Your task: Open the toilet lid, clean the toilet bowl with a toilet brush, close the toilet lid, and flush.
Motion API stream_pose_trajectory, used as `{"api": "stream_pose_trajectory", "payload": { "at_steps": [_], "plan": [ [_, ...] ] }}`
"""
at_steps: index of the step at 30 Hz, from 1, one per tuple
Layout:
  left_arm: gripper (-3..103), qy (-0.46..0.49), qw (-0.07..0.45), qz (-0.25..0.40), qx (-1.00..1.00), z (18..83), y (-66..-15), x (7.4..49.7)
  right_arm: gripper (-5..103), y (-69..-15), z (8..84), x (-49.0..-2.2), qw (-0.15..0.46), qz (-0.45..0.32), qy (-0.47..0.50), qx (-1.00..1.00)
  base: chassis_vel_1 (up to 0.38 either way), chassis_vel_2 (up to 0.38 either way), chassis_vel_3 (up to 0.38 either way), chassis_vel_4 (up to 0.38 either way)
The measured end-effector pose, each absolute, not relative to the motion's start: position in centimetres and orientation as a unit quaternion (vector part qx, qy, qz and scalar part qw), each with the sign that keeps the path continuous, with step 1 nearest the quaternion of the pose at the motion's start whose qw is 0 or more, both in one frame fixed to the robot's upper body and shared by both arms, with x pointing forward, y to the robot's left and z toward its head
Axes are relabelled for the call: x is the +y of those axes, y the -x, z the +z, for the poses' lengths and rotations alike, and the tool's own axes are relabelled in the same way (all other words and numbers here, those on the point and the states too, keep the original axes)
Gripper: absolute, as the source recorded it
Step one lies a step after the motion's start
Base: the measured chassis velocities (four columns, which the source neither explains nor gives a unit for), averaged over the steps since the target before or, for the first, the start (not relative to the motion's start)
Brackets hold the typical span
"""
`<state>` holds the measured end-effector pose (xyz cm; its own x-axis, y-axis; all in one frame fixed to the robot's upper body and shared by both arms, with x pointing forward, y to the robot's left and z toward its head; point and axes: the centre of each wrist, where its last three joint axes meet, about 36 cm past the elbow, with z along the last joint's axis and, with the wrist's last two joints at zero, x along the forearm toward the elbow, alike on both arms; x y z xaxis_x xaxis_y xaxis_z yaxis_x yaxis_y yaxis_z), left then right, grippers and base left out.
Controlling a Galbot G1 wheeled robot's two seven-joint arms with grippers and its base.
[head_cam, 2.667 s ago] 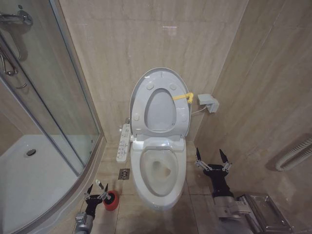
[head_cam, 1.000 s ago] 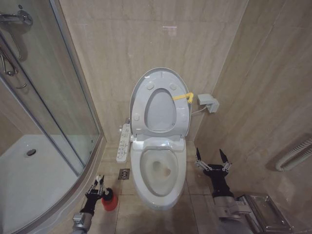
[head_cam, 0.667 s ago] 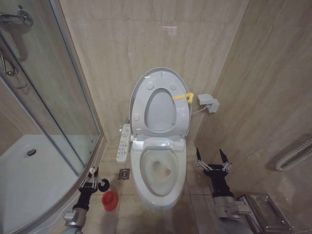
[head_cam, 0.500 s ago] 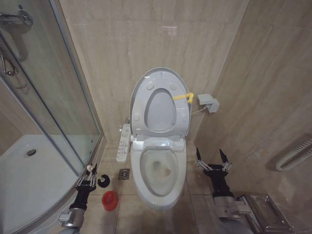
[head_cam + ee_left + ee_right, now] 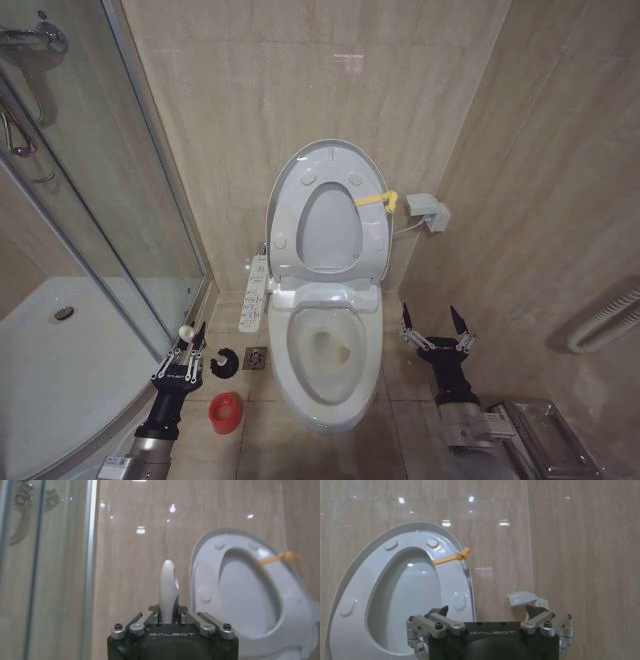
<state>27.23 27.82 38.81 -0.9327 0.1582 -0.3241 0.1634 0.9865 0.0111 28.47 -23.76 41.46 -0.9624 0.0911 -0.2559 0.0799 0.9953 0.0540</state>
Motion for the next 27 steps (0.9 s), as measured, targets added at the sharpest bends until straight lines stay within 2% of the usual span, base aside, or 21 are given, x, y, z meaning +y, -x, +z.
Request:
{"api": "stream_pose_trajectory", "payload": {
  "at_steps": [8, 15, 27],
  "plan": [
    [20, -0.149, 0.195, -0.051, 0.968, 42.2, -27.3, 24.4, 100, -28.5, 41.5, -23.8, 0.130, 0.022, -0.043, 0.990, -0.027, 0.022, 0.026, -0.032],
    [20, -0.205, 0.219, -0.068, 0.951, 43.1, -30.3, 24.4, 100, -28.5, 41.5, -23.8, 0.130, 0.022, -0.043, 0.990, 0.000, 0.000, 0.000, 0.000],
    [20, -0.289, 0.196, -0.073, 0.934, 40.2, -35.6, 24.9, 100, -28.5, 41.5, -23.8, 0.130, 0.022, -0.043, 0.990, 0.000, 0.000, 0.000, 0.000]
  ]
}}
